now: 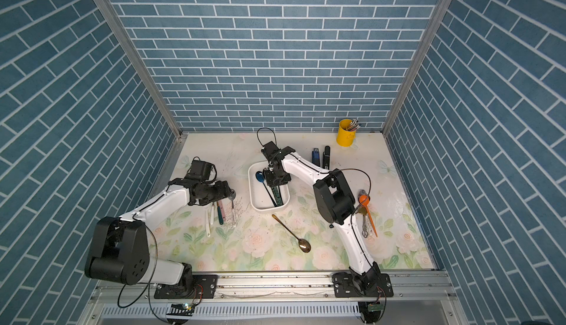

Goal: Put the spoon into the storage box
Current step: Place the spoon in the storage box, then pick up the spoon from the center of the board.

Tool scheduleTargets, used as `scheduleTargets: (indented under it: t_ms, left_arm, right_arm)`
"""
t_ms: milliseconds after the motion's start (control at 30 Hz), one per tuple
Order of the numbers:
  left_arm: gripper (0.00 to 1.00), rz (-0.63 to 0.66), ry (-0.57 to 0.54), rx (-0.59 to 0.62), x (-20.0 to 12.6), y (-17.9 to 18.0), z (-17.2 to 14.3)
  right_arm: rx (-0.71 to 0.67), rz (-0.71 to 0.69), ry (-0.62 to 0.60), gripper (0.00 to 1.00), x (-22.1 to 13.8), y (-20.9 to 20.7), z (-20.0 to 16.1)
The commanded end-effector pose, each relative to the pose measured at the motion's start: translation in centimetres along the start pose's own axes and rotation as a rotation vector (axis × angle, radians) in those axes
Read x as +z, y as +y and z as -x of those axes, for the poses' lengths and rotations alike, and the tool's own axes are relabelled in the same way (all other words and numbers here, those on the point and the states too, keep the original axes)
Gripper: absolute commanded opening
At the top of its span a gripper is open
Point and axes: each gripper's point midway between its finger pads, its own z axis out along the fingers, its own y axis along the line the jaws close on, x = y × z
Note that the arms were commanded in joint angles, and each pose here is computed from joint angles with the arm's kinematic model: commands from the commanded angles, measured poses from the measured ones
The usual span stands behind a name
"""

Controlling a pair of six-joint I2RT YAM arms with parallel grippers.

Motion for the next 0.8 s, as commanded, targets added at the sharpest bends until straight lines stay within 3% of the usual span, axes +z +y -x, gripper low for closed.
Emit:
scheduleTargets:
  t_ms: [0,167,367,567,767]
  left_arm:
    - [0.79,0.005,-0.03,0.087,-0.7,-1.4,1.0]
    - [0.79,-0.014,-0.042,0.18,-0.8,-3.8,1.4]
    - [0.79,-0.037,-0.055,0.285,-0.8,-6.4,1.2]
    - [0.79,-0.034,-0.052,0.356,-0.5,-7.9,1.1]
    - [0.79,-0.036,-0.043,0.377,0.0,-8.3,1.2]
  right_arm:
    - [0.028,-0.036,-0.068,0.38,-4.3,-0.3,1.3]
    - [0.06,-0.059,-0.131,0.39,-8.3,-2.1,1.9]
    - [0.132,-0.146,-0.142,0.39,-11.1,-7.4,-0.4]
    - [0.266,-0.208,-0.12,0.4,-12.3,-13.6,-5.6]
    - [0.409,-0.299,-0.018,0.4,-10.9,-19.7,-12.7]
